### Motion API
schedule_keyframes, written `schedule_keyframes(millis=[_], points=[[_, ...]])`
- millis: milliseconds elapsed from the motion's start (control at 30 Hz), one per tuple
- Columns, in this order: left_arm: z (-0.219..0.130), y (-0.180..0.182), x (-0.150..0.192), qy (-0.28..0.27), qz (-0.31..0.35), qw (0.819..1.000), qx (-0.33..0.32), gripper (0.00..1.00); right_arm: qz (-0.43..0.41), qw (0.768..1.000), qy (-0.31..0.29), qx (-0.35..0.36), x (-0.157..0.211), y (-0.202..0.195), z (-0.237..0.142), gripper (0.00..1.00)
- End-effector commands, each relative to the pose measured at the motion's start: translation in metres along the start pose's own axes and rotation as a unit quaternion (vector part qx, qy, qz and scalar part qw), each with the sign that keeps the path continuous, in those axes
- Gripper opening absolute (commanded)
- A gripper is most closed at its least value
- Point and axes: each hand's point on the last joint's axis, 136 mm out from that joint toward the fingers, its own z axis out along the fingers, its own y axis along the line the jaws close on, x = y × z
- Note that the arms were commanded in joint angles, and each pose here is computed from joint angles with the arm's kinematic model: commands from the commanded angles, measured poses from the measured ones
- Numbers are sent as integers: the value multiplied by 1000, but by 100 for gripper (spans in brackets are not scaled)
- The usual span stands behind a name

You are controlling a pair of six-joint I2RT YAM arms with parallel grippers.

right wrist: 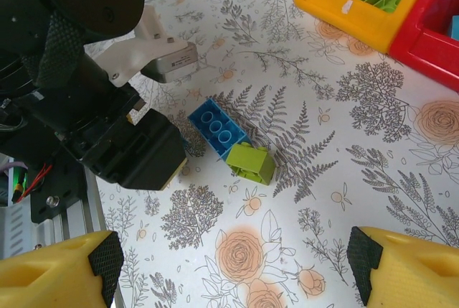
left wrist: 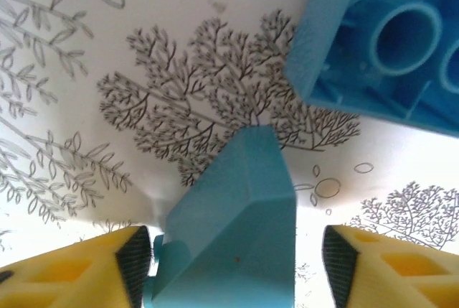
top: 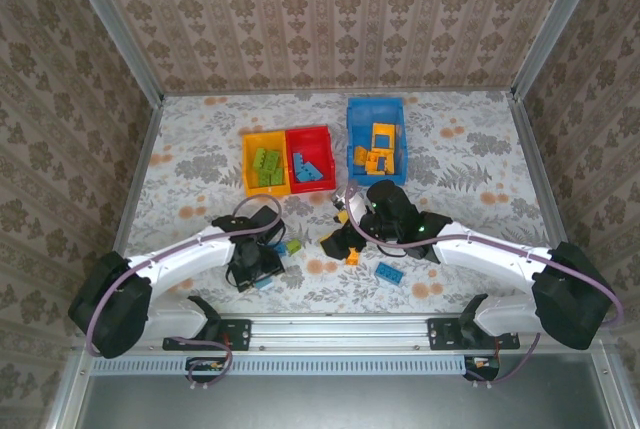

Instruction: Sort the legos into containers by color

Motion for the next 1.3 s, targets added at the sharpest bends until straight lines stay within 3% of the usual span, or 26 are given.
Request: schedule_keyframes(millis=[0, 367, 600, 733, 900, 1100, 1267], points=[[6, 3, -4, -2, -9, 1000, -6, 59, -8, 1000, -7, -13, -3, 6, -3, 84], [-5, 5, -5, -13, -1, 1000, -4, 39, -5, 1000, -7, -7, -3, 4, -3, 84], [-58, -7, -18, -69, 38, 997, 4, 37, -9, 999, -40, 31, -21, -4, -13, 83], [-97, -47, -49, -112, 82, 990, 33, 36, -14, 991, -90, 97, -48, -21, -30, 83], [-122, -114, -102, -143, 135, 978, 68, 36, -1, 972, -143, 186, -75, -49, -45, 84], [-131, -187, -176, -173, 175, 964, 97, 35, 22, 958, -172, 228, -86, -75, -38, 85], [-121, -226, -226, -185, 191, 958, 105, 34, 41, 949, -174, 260, -92, -94, -31, 84]])
